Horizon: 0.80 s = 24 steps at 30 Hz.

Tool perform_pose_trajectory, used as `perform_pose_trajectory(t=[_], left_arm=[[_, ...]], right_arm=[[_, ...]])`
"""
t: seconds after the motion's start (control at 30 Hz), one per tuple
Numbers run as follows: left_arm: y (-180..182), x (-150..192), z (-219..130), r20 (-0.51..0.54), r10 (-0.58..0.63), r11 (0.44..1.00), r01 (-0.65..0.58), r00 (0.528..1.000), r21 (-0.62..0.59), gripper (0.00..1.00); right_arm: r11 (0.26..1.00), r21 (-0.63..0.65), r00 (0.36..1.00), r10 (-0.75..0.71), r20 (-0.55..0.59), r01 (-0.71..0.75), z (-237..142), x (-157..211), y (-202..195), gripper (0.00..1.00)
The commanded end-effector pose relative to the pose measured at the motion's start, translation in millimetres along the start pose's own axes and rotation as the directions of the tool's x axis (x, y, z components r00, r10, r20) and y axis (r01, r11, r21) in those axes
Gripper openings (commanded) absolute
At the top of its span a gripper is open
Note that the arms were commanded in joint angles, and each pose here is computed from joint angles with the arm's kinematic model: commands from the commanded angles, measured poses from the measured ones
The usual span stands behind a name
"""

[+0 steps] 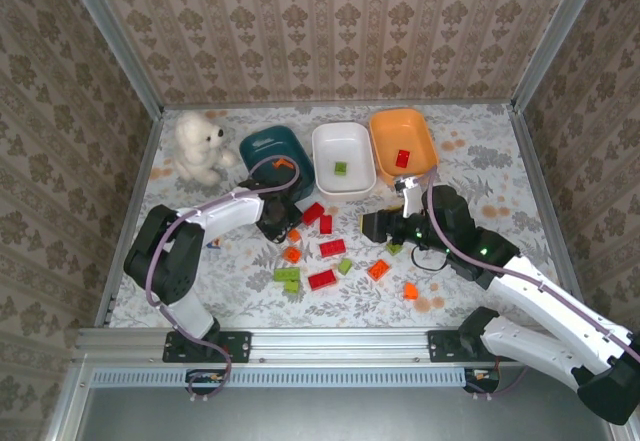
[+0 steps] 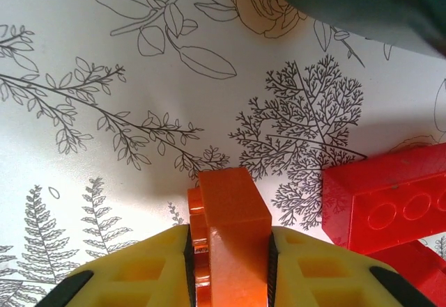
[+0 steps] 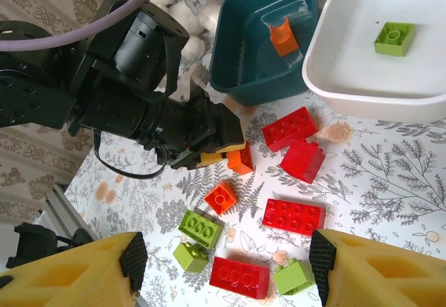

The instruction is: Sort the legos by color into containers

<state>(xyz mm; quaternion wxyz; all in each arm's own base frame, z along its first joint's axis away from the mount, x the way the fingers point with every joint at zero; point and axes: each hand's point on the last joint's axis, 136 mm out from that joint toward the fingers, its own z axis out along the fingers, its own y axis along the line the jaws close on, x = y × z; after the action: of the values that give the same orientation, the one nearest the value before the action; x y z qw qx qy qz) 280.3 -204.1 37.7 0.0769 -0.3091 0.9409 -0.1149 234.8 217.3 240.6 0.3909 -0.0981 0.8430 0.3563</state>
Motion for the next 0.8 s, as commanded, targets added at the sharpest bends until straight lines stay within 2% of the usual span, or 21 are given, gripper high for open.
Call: perform_pose_trajectory(t=[0.0,0.1,0.33,0.5,0.6,0.77], left_arm=[[14,3,-2,0.0,0.007,0.997,-0.007,1.0,-0.072,0.28],[12,1,-7,0.014,0.021,0.997,-0.02,1.0,-0.069,0.2],[-11,-23,-73,0.15,0.167,0.986,-0.163,0.975,-0.039,0.2],[-27,-57,-113,0.255,0.235,0.972,-0.235,0.938,-0.03,0.2],[-34,-83,-116,0.269,0.229,0.973,-0.229,0.935,-0.032,0.19],[-54,-128,-100,0.267,0.251,0.968,-0.249,0.93,-0.045,0.19]], right_arm=[[0.999,0.032,1.0,0.015,0.003,-0.015,-1,1,-6,0.66],[0.999,0.029,1.0,0.014,0.001,-0.014,2,-1,-5,0.65],[1.0,0.018,1.0,0.001,0.019,-0.002,1,-13,3,0.65],[1.0,0.005,1.0,-0.001,0.025,0.001,3,-20,8,0.65],[1.0,-0.005,1.0,-0.004,0.018,0.004,8,-23,11,0.65],[1.0,-0.011,1.0,-0.006,-0.002,0.006,18,-27,15,0.65]])
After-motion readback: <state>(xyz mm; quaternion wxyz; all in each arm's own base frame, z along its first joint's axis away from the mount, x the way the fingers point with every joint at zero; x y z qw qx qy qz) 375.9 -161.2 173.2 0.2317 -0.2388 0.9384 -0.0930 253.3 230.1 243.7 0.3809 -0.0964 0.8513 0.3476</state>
